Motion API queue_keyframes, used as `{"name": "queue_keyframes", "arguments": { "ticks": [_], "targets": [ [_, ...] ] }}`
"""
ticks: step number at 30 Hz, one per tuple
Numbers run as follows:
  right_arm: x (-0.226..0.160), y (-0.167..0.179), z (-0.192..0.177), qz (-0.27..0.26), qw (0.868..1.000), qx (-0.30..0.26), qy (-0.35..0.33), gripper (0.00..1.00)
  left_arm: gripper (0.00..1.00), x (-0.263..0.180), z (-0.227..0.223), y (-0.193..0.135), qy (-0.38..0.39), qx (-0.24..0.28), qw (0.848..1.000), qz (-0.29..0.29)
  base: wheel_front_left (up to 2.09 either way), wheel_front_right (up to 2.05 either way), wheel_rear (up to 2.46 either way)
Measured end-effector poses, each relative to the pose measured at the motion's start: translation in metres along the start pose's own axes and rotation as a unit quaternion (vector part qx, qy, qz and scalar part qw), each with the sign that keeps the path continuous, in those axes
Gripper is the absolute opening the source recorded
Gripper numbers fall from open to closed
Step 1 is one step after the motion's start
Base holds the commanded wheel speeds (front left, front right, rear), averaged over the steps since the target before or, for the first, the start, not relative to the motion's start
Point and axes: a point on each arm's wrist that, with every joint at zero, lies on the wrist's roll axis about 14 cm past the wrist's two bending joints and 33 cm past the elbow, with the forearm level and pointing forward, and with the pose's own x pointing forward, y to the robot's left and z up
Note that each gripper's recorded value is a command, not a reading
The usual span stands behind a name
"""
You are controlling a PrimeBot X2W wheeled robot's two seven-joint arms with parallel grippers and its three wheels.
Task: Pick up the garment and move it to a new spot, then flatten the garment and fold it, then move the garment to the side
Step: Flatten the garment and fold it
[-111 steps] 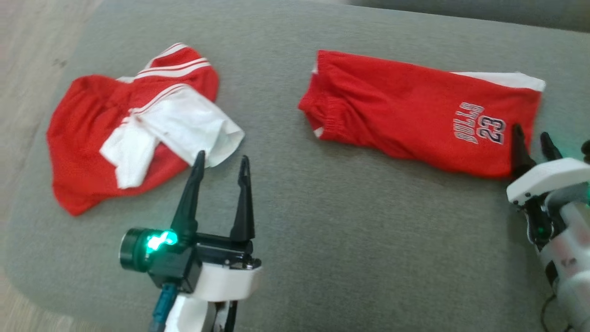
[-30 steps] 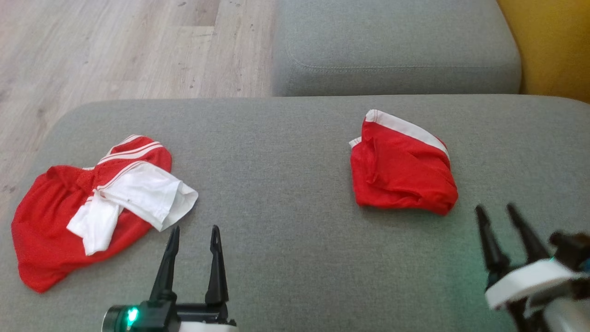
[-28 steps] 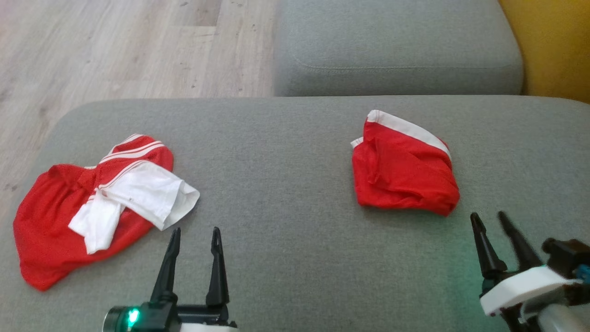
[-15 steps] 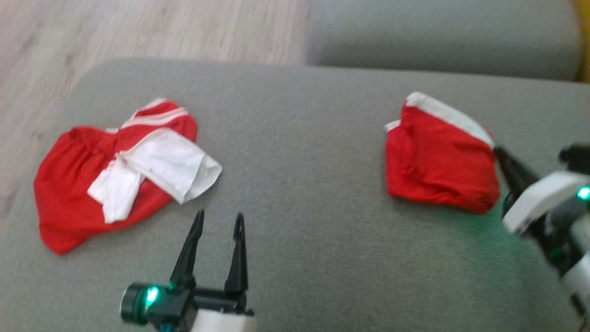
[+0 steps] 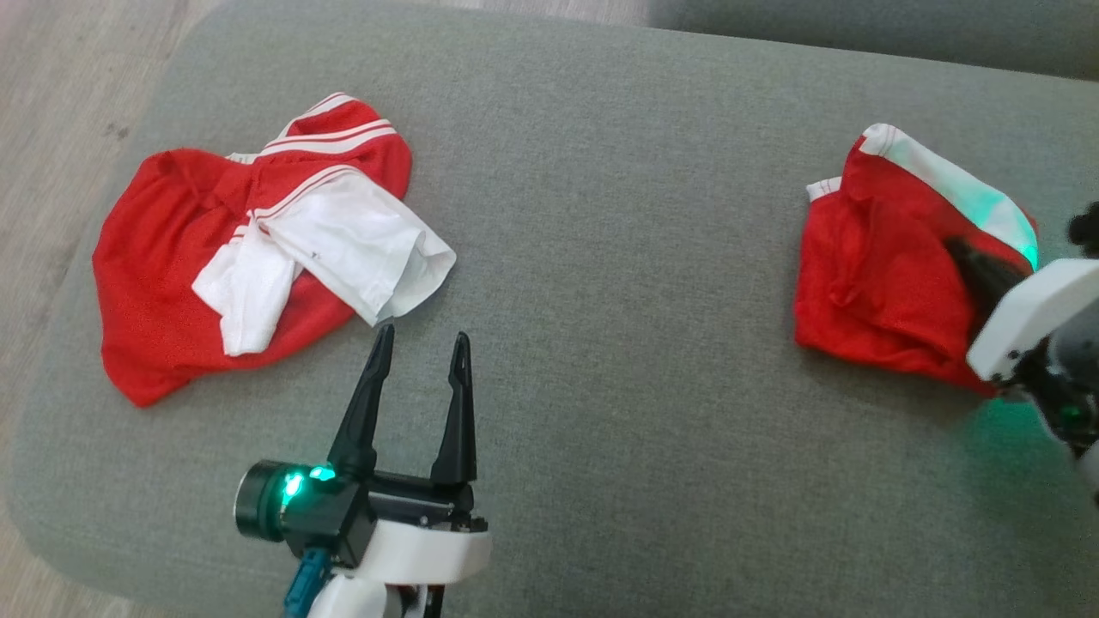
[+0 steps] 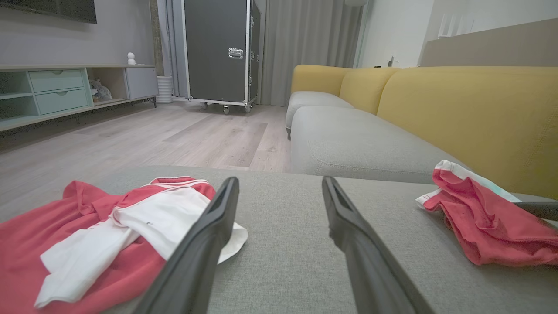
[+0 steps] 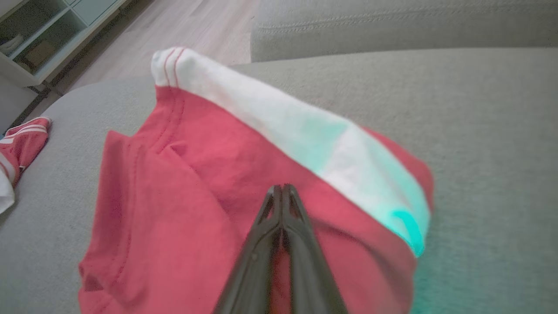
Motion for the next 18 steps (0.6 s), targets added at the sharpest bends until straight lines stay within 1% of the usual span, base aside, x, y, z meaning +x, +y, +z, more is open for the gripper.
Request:
{"name": "queue_keyframes", "arguments": {
  "ticks": [4,6,10,14,18],
  "targets": [
    [0.001,0.028,-0.013,0.045,0.998,0.022,0.031,0.0,1.0,0.001,0.001,0.001,-0.002,0.002,1.0,0.002,0.0,0.0,0.0],
    [-0.004,0.042,-0.016,0.065,0.997,0.017,0.038,0.0,1.0,0.001,0.004,0.0,-0.006,0.001,1.0,0.001,0.0,0.0,0.0],
    [-0.017,0.057,-0.019,0.089,0.996,0.003,0.031,0.0,1.0,-0.001,0.01,-0.004,-0.016,-0.001,1.0,-0.006,0.0,0.0,0.0],
    [-0.028,0.077,-0.036,0.116,0.992,-0.002,0.051,0.0,1.0,-0.002,0.015,-0.008,-0.025,-0.002,1.0,-0.011,0.0,0.0,0.0],
    [-0.037,0.087,-0.054,0.127,0.989,-0.01,0.069,0.0,1.0,-0.005,0.019,-0.009,-0.031,-0.003,0.999,-0.013,0.0,0.0,0.0]
  ]
}}
